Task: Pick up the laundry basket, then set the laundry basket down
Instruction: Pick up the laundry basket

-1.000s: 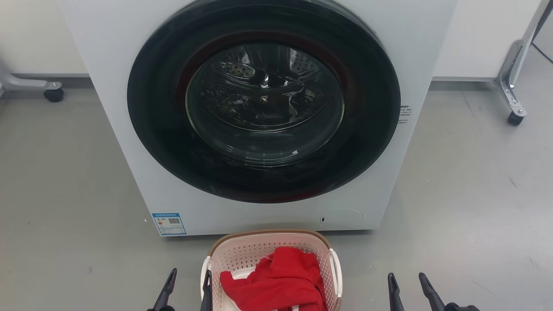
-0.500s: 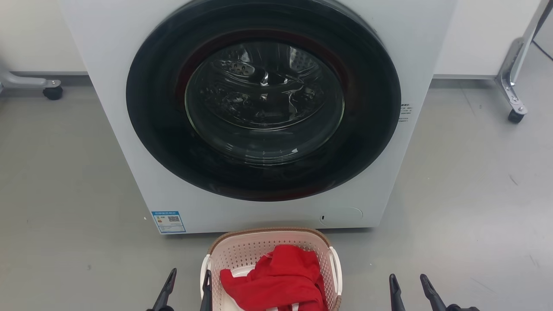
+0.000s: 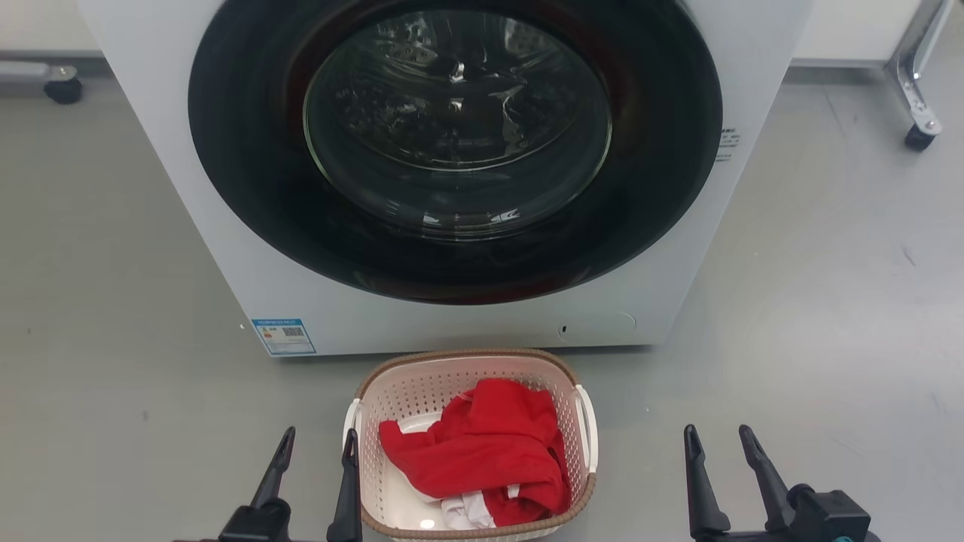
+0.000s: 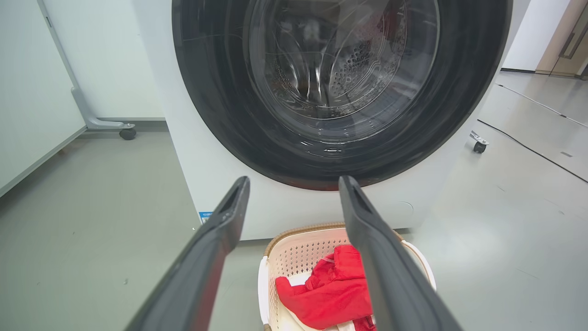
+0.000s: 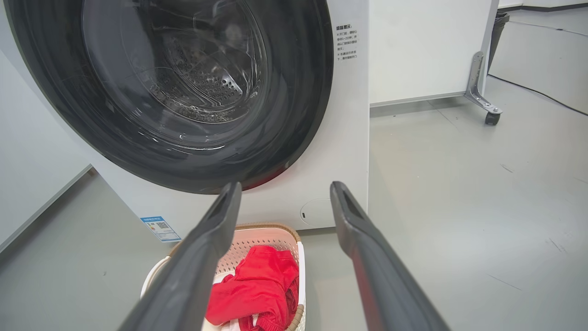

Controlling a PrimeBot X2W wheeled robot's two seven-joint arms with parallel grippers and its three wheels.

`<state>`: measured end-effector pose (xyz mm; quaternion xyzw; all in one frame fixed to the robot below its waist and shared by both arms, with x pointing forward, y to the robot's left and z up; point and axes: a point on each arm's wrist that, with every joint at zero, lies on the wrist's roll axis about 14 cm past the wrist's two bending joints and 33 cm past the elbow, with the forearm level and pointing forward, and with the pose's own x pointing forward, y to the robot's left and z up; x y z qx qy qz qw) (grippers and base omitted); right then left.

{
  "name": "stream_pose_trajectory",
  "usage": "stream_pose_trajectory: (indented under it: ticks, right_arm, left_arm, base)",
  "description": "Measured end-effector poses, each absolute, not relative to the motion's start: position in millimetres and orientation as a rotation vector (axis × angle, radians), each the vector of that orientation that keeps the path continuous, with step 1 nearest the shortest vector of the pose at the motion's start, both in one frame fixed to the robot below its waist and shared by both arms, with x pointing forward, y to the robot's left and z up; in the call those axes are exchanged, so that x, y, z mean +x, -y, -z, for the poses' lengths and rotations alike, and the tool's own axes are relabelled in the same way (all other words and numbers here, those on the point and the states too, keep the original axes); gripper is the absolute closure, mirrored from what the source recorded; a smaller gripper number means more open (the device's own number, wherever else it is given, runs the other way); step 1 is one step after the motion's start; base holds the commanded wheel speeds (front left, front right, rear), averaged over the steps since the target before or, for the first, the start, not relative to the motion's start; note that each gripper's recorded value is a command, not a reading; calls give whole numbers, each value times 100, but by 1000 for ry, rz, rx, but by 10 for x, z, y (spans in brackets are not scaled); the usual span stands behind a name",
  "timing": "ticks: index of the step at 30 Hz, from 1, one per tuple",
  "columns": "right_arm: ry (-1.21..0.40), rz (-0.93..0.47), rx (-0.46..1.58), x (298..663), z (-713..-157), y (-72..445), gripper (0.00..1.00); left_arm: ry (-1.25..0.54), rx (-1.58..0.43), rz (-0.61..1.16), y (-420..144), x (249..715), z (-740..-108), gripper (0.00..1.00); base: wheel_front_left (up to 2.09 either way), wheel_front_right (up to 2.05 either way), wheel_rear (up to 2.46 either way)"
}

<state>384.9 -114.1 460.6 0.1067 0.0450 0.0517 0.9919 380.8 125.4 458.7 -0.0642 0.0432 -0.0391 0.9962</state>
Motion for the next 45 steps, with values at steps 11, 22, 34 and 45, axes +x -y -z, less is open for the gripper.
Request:
stream_pose_trajectory:
  ticks: [11, 22, 34, 45]
  right_arm:
    - [-110, -111, 218, 4291, -4456, 1129, 0]
    - [-159, -128, 208, 4699, -4145, 1084, 0]
    - [-224, -141, 184, 5157, -3650, 1048, 0]
    - [-324, -149, 164, 5411, -3024, 1028, 0]
  left_arm:
    - [-94, -120, 67, -1312, 4281, -4476, 0]
    - [-154, -113, 60, -1348, 4674, -4134, 0]
    - [-255, -116, 45, -1379, 5055, -3550, 0]
    - [-388, -129, 30, -1381, 5201, -2857, 0]
  base:
    - [0, 0, 0]
    - [0, 0, 0]
    - [0, 0, 0]
    - [0, 0, 0]
